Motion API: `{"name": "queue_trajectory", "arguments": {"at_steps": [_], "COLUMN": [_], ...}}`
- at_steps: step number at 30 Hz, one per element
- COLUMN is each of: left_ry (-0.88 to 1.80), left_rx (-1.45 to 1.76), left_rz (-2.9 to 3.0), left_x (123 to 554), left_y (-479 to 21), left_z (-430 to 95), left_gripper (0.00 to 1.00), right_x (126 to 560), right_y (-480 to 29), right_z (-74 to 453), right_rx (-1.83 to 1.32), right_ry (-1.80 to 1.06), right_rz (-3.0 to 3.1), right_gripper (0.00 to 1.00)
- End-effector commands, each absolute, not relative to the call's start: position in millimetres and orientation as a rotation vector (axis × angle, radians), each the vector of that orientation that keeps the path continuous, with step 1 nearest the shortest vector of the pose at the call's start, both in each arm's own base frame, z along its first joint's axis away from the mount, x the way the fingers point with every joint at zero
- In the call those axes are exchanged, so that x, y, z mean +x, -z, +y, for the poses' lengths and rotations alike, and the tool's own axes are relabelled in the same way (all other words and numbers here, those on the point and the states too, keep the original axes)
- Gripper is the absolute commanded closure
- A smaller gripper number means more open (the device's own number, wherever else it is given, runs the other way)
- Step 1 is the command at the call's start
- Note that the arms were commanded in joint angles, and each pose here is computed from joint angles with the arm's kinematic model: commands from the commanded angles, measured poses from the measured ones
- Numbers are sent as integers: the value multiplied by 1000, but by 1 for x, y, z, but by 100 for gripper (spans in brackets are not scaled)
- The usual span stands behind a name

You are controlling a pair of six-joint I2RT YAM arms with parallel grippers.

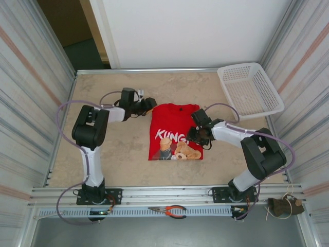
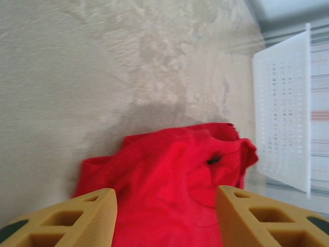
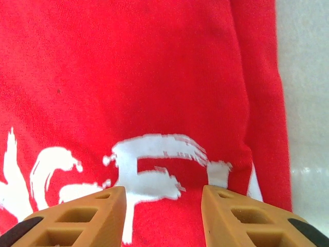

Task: Fold the inside-out t-shirt

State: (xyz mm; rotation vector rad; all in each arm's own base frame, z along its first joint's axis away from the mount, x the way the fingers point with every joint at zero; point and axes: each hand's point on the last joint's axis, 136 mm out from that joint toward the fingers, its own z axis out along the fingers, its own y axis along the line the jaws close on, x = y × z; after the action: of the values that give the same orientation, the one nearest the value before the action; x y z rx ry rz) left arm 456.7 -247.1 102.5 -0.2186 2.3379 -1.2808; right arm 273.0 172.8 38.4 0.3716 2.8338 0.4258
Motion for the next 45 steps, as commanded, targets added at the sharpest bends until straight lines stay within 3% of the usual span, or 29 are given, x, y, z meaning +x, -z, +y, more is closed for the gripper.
{"name": "queue_trajectory", "arguments": {"at_steps": [1, 5, 9, 18, 28, 30, 33, 36, 39, 45], "left_ry": [1357, 1372, 1383, 1305, 1284, 1261, 1082, 1083, 1098, 1113], "left_rx": [-23, 48, 22, -83, -162, -131, -44, -64, -120, -14], "left_rz": [2236, 2268, 2313, 2478, 2522, 2472, 2411, 2335, 2314, 2407], "left_x": [419, 355, 304, 243, 185, 192, 216, 254, 298, 361], "left_y": [-184, -186, -150, -50, -37, -62, -107, -142, -147, -125], "left_z": [-265, -285, -294, -274, -250, -247, -231, -214, -195, -193], "left_gripper": [46, 45, 45, 45, 45, 44, 29, 28, 27, 22], "right_x": [274, 261, 244, 203, 161, 177, 217, 263, 306, 368], "right_y": [-80, -86, -76, -18, -15, -38, -75, -100, -104, -82], "right_z": [175, 177, 184, 176, 162, 155, 138, 125, 127, 139], "right_rx": [320, 333, 360, 428, 429, 420, 457, 478, 407, 307], "right_ry": [-493, -566, -654, -694, -620, -637, -659, -668, -632, -585], "right_rz": [2782, 2778, 2782, 2863, 2884, 2812, 2703, 2648, 2658, 2729], "right_gripper": [57, 57, 58, 59, 58, 57, 56, 55, 37, 28]}}
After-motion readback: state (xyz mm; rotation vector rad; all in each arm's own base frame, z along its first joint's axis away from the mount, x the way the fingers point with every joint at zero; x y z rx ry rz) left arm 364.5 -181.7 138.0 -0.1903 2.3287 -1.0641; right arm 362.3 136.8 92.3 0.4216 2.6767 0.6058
